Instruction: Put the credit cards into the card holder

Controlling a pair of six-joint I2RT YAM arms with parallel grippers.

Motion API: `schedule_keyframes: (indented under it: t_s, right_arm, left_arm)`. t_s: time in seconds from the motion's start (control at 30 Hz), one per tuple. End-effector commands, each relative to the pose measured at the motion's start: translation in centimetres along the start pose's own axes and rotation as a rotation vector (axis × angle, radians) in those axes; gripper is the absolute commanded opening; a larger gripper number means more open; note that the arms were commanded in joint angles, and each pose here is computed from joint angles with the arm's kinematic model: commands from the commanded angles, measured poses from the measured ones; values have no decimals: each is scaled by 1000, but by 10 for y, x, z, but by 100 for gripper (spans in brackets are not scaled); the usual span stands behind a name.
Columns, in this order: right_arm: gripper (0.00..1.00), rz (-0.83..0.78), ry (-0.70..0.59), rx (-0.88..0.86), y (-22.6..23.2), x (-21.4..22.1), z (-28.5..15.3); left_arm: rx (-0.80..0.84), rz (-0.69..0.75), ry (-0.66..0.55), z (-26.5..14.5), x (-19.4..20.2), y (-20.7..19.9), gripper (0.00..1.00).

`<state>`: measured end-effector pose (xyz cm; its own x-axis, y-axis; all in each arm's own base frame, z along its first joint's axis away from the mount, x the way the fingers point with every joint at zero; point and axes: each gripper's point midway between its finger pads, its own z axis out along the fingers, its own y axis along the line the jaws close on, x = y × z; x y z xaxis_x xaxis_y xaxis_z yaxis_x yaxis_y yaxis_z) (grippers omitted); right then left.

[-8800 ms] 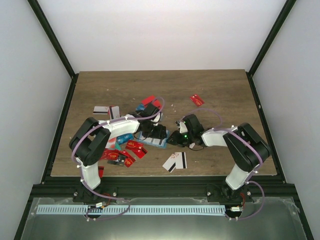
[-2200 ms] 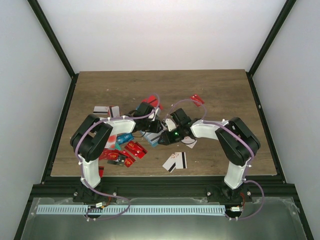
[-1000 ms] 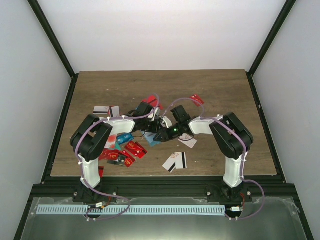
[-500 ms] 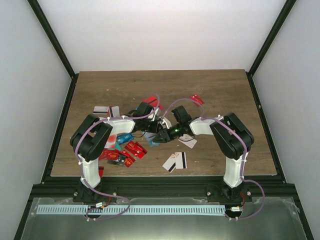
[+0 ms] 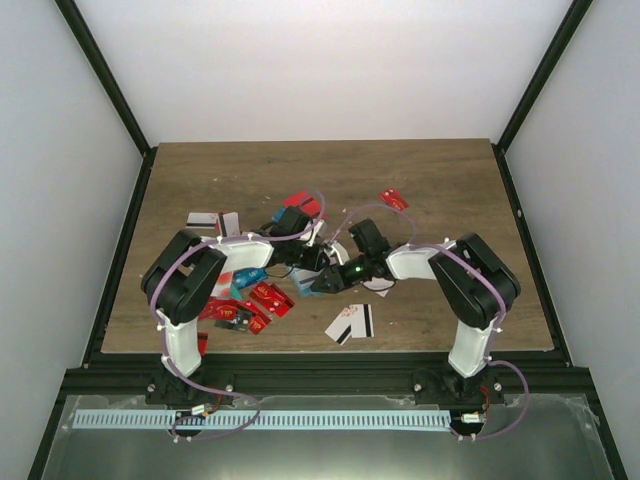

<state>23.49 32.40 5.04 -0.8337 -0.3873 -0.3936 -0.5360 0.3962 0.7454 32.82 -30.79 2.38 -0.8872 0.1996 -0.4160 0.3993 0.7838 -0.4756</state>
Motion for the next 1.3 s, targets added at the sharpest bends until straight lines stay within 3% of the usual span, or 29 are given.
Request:
schedule_keyframes:
  t_s: [0.0,0.33,0.57,0.7,0.8,0.93,1.07,1.27]
  right_arm:
    - [43,20,183,-105,33,61,14]
    - [42,79,118,27,28,66,-4]
    - [41,120,35,98,35,65,-25]
    - [41,141,-29,119,42,51,-35]
    - [42,166,-105,145,47,35,-44]
    - [45,260,-203,239,40,18,-56]
    - [45,344,-221,380,29,9,-60]
    - [50,385,-150,575,15,1,-40]
  left_arm:
    - [-165,-128,116,14,37,46,26]
    - [-164,-129,66,-1,17,36,27]
    - [-186,-95,-66,-52,-20,20,37]
    - [-299,-114,-157,-79,-37,42,43]
    - [-384,-135,-211,-95,-40,61,54]
    - [-495,-190,-218,-105,-29,102,61]
    - [-483,-234,-200,-100,-18,129,61]
    - [-376,-224,-170,-79,-18,130,63]
